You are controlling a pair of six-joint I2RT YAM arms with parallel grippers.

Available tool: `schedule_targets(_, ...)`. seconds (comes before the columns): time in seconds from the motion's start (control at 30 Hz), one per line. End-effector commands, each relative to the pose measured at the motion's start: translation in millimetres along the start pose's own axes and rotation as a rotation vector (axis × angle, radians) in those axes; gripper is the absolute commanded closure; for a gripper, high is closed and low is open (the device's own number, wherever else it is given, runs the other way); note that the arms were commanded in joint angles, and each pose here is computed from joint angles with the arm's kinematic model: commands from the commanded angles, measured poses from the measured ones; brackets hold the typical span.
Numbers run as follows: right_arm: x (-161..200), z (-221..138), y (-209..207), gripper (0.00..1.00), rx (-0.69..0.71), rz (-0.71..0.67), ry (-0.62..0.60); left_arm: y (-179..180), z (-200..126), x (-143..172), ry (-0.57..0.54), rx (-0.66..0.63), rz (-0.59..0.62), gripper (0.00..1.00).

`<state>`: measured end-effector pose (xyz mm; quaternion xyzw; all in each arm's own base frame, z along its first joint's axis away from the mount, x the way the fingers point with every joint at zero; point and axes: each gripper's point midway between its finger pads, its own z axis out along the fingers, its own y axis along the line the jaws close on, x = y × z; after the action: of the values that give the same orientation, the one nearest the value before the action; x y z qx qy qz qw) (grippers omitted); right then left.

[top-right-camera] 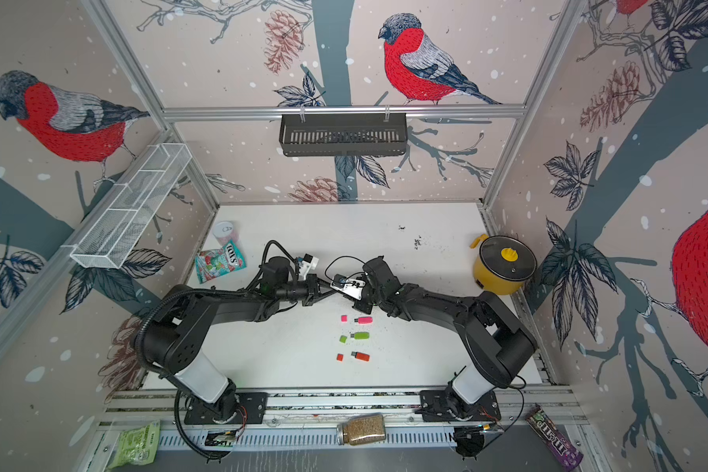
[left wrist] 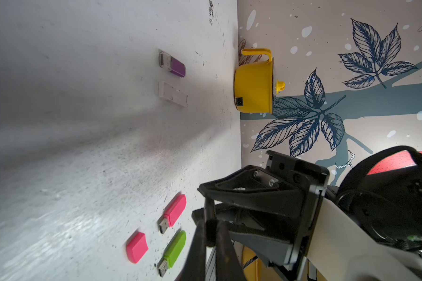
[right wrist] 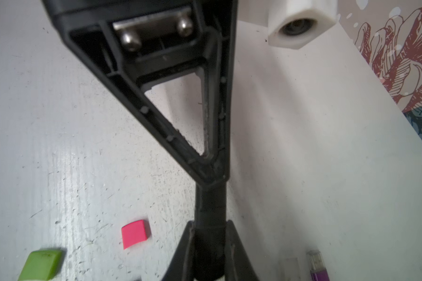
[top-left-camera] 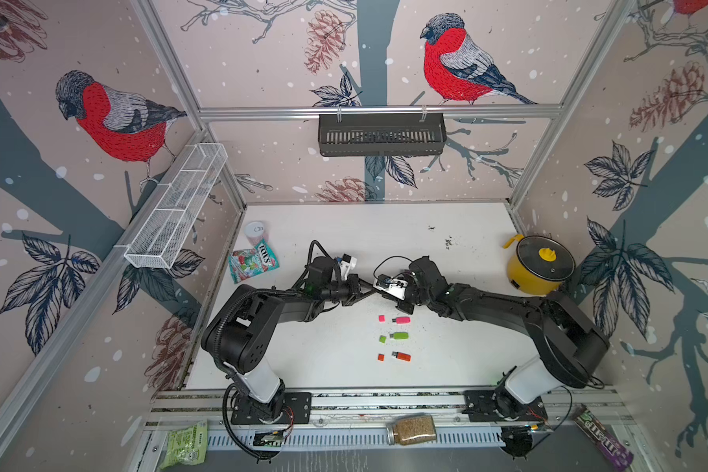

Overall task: Close the usb drive cover
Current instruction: Close the cover of the USB drive.

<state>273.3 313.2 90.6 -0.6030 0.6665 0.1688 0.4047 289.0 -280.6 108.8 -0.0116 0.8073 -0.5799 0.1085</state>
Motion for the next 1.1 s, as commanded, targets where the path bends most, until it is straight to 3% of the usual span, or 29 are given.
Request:
schedule_targets(0.0,11.6,-6.3,6.0,0.9,-0.013,-0.001,0.028,-11.9,-3.1,-4.6,-0.015,0.013,0.047,0.91)
schedule_targets(0.4,67.9,-27.5,-14.0,0.88,0.044,0.053,0.23,-39.5,-27.0,-12.8,-0.094,-0.05,0.168,0.62)
schedule_targets(0.6,64.7,-26.9,-17.9,0.87,0.041,0.04,0.206,-26.9,-26.7,-7.6,-0.089,-0.075,0.149,0.6)
schedule_targets(1.07,88.9,-5.5,-38.9,0.86,0.028,0.017,0.348,7.2,-18.5,-9.5,-0.049,-0.196,0.12,0.6)
